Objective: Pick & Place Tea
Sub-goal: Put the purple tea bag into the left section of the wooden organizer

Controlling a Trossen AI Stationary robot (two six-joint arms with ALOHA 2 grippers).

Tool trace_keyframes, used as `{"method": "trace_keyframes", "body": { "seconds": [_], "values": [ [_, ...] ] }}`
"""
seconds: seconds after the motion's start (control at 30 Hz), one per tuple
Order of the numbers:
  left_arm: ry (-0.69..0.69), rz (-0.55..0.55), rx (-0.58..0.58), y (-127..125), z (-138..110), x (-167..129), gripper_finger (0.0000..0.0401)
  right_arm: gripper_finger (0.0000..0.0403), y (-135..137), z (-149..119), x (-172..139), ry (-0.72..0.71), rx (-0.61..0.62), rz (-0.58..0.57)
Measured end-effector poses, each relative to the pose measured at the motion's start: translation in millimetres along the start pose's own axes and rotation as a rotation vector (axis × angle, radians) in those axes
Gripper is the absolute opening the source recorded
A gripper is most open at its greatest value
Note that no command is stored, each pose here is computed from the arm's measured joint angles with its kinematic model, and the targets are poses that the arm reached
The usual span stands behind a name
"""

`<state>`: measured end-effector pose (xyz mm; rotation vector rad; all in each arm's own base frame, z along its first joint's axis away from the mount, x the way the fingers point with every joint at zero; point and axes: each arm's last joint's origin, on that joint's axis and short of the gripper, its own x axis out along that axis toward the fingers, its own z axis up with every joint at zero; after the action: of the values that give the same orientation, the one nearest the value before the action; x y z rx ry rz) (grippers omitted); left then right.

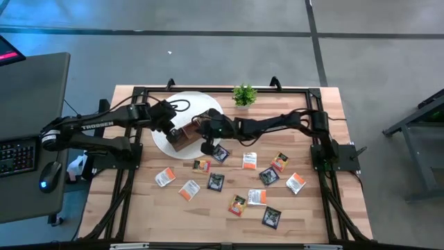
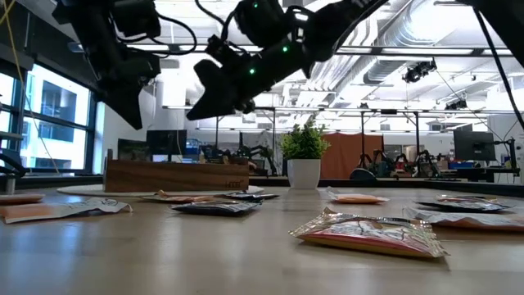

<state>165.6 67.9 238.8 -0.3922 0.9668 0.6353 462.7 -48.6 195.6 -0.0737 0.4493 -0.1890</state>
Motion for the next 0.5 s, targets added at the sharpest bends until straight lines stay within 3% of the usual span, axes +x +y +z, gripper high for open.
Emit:
{"method": "trace_keyframes", "body": {
  "seconds": [0.17,0.27,0.5],
  "values": [
    [0.003,-0.01,0.009,-0.2,0.0,0.1,0.0003,0.001,9.0,-0.2,-8.2,0.072,-0.053,0.041],
    [0.003,-0.008,0.036,-0.1,0.0,0.1,0.0014,0.0024,17.7,-3.9,-12.3,0.132,-0.171,0.064],
    [-0.002,-0.092,0.09,-4.7,1.4,0.2,0.0078,0.0088,45.7,-9.4,-36.8,0.319,-0.333,0.118]
  ]
}}
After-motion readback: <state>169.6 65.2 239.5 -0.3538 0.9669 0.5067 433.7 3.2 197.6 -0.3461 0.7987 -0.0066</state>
